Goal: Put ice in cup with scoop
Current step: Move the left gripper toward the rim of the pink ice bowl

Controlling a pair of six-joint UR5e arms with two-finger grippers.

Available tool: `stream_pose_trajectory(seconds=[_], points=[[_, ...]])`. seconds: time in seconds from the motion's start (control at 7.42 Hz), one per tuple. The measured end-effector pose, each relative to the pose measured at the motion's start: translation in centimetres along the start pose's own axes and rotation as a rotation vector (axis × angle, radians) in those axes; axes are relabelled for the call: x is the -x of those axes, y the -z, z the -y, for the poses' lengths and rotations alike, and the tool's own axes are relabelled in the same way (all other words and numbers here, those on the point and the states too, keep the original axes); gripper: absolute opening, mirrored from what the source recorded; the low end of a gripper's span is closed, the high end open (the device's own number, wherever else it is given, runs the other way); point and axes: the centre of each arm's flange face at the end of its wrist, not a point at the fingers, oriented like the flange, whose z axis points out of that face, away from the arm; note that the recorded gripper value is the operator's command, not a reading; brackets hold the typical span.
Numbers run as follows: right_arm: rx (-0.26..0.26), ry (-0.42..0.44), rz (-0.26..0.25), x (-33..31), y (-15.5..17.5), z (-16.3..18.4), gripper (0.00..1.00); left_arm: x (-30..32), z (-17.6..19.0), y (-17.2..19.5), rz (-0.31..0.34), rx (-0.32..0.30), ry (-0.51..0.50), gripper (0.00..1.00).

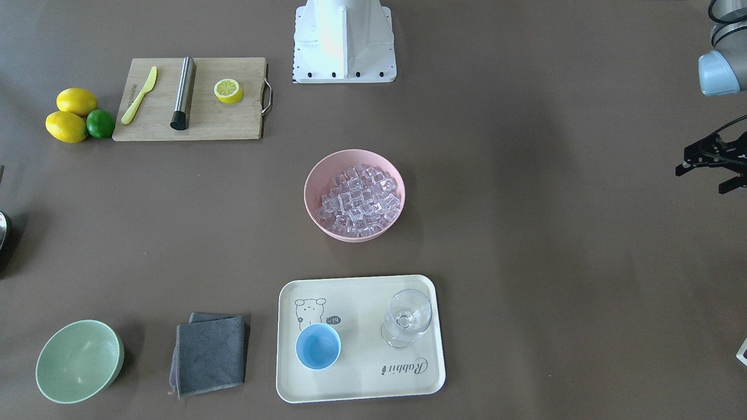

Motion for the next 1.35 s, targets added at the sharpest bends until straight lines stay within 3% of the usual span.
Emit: stream_pose_trajectory(seconds=[0.4,0.67,0.94,1.35], points=[[-0.018,-0.051,0.012,1.0,0.8,0.2,1.00,-9.3,3.0,-3.2,-0.059,-0.024,-0.257,0.99],[-0.014,-0.034,0.011,3.4,0.6,0.4,0.99,-18.0,4.3,-4.9,-0.119,-0.018,-0.436,0.99],[-0.046,-0.023,0.015,6.5,-0.8,0.8,0.99,-22.6,4.1,-3.9,-0.155,-0.052,-0.635,0.99],[-0.103,-0.050,0.025,9.8,-5.5,0.2,0.98,-28.8,4.3,-6.9,-0.191,-0.049,-0.809,0.99]])
